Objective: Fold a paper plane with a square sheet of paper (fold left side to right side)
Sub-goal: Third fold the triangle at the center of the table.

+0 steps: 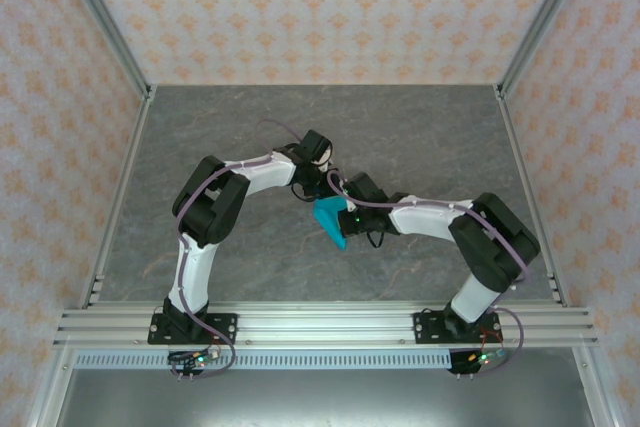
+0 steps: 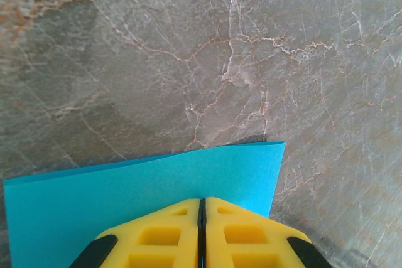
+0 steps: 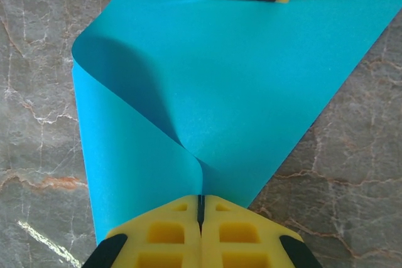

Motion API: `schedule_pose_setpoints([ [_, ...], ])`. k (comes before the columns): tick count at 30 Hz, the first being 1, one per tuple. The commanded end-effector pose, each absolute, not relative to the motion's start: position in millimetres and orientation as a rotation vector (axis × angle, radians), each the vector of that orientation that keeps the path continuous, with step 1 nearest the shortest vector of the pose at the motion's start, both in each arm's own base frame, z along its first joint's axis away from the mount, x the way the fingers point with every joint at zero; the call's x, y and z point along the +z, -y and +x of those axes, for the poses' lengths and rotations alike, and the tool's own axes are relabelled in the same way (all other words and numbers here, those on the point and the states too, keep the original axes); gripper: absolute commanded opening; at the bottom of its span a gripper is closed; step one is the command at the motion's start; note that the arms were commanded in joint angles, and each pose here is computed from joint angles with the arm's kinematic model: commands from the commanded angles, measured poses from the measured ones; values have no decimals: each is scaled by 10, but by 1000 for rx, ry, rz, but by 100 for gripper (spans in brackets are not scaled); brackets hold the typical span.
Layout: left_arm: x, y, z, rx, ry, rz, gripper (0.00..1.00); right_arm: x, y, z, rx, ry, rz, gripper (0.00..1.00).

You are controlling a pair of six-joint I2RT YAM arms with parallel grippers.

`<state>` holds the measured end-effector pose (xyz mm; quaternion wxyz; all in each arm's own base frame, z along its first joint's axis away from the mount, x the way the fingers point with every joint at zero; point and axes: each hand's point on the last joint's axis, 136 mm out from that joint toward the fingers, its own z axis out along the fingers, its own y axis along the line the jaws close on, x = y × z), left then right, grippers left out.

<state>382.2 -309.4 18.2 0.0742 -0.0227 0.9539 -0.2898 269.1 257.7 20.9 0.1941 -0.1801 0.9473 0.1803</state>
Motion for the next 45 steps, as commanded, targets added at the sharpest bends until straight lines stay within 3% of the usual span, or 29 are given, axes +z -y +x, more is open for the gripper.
schedule_pose_setpoints([
  [1,-118,3022,3546,-756,-2992,-48,10,161,-2578,2726,482,-2673,-519,0],
  [9,63,3035,3607,-765,-2964,-19,13,37,-2458,2595,420,-2746,-558,0],
  [25,685,2756,4101,-712,-2882,5,28,-90,-2385,2449,378,-2807,-629,0],
  [35,918,2375,3742,-721,-2779,-102,11,-78,-2423,2467,396,-2797,-631,0],
  [45,775,2790,3386,-1129,-2728,-220,9,-76,-2438,2467,402,-2794,-636,0],
])
